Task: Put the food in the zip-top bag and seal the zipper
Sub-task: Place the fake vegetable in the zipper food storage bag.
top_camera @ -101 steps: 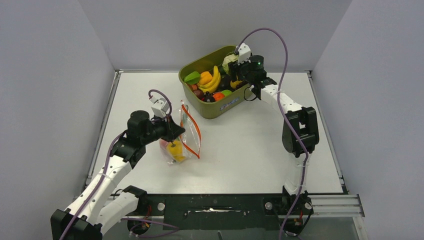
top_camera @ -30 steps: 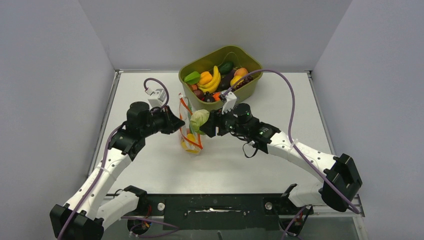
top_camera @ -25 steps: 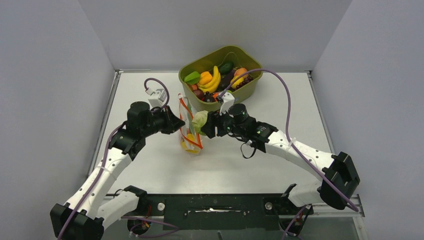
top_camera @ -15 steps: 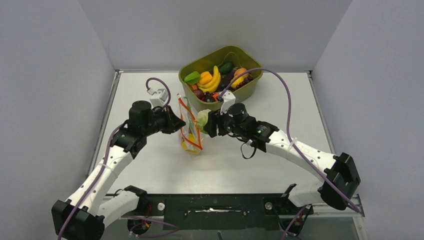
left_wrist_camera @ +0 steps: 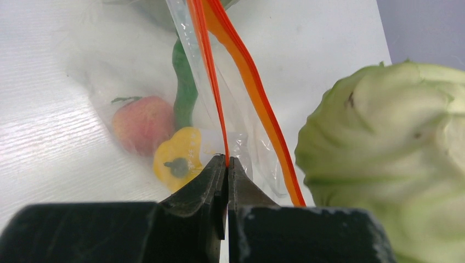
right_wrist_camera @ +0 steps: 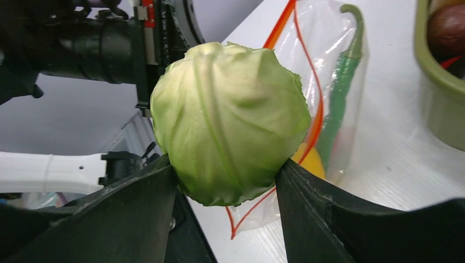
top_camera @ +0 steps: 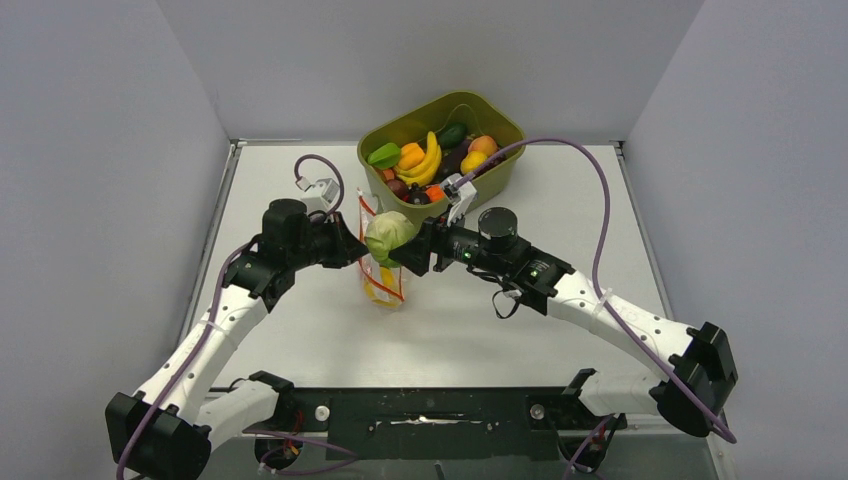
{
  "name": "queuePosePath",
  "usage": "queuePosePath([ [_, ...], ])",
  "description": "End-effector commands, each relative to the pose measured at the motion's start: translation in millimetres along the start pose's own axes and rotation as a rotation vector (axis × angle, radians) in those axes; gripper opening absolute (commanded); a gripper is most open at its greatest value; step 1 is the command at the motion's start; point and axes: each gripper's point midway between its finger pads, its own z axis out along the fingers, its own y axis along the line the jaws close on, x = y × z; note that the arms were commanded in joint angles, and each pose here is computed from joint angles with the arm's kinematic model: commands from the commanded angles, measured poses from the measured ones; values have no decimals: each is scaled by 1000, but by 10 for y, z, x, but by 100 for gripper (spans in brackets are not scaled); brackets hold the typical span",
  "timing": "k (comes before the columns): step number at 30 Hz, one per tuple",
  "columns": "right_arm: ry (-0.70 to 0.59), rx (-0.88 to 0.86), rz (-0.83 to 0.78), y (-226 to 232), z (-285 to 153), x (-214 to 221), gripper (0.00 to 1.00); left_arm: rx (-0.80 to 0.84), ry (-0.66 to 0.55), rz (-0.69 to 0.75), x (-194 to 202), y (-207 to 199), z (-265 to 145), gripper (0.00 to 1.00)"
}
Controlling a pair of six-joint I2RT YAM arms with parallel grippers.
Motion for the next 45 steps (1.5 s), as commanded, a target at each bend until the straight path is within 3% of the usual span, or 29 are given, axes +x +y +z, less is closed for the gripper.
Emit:
queuePosePath([
  [1, -17, -138, 69, 213, 150, -35, 38, -23, -32, 7, -137, -24, -63, 0],
  [9, 49, -37, 188, -213, 305, 198, 38, -74, -27, 19, -124, 58, -139, 0],
  [12, 117, 79, 229, -532, 345, 388, 37, -81, -39, 37, -139, 67, -174, 0],
  [16, 192, 263, 213, -887, 364, 544, 36, -79, -40, 45, -138, 69, -177, 0],
  [24, 205, 417, 102, -968, 394, 472, 38, -64, -42, 57, -175, 33, -169, 0],
  [31, 187, 403, -8, -604, 519, 329, 49, -44, -42, 48, -138, 39, -108, 0],
  [38, 194, 546, -128, -739, 375, 241, 69, -32, -26, 31, -89, 25, -96, 0],
  [45, 183, 385, -136, -423, 399, 148, 80, -53, -27, 33, -73, 69, -108, 0],
])
